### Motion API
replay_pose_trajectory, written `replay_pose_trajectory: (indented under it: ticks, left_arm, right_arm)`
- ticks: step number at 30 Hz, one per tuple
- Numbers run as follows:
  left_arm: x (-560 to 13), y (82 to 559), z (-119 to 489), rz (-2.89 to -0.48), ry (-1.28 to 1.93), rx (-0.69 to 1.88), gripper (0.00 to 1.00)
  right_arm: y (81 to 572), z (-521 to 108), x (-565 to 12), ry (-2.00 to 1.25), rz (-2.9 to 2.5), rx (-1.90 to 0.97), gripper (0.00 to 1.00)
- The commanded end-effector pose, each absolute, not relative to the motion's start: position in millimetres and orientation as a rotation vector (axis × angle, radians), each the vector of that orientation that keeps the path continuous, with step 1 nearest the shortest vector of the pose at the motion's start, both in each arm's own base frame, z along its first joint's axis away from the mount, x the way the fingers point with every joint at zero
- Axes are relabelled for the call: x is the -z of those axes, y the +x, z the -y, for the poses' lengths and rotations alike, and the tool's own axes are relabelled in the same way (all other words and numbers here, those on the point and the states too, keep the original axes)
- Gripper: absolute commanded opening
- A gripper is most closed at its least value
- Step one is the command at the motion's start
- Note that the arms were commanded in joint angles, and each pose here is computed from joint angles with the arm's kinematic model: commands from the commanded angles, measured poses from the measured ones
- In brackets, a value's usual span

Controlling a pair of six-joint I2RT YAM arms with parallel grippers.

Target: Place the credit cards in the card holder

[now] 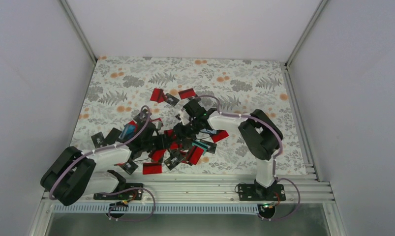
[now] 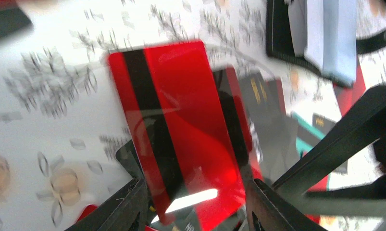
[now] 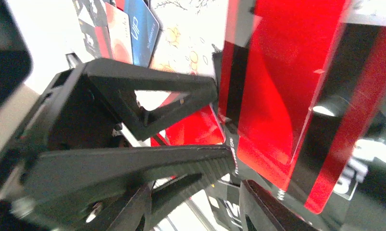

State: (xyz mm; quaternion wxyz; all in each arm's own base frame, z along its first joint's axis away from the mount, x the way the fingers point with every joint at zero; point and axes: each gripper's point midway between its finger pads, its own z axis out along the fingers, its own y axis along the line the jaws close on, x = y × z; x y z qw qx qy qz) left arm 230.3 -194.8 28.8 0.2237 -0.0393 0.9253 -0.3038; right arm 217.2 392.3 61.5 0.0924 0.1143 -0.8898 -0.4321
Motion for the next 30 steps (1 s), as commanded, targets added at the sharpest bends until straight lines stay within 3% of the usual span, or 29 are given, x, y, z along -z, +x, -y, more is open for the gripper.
replay_pose_trajectory:
  ticks: [1, 5, 11, 15, 17, 30]
  left_arm:
    - [-29.1, 176.5, 209.4, -2.683, 0.095, 1.004, 0.49]
    - [-49.4, 189.1, 184.1, -2.683, 0.026, 0.768, 0.49]
    - [-43.3, 191.3, 144.8, -2.743, -0.159, 0.446, 0.63]
    - [-26.0, 181.5, 136.4, -2.815, -0.181, 0.232, 0.78]
    - [-15.8, 173.6, 135.6, -2.856, -0.176, 0.156, 0.8]
    - [-1.7, 113.8, 161.6, -3.001, -0.155, 0.17, 0.8]
  right_arm:
    - [234.1, -369.4, -81.9, 0.387, 2.899, 1.2, 0.48]
    - [227.6, -341.2, -76.7, 0.35, 3.001, 1.07, 0.48]
    - [214.0, -319.0, -63.1, 0.351, 3.045, 0.946, 0.48]
    - [204.4, -317.0, -63.3, 0.379, 3.055, 0.926, 0.49]
    - [199.3, -318.0, -63.7, 0.388, 3.047, 0.933, 0.49]
    - [151.2, -342.4, -71.1, 0.464, 2.958, 1.005, 0.5]
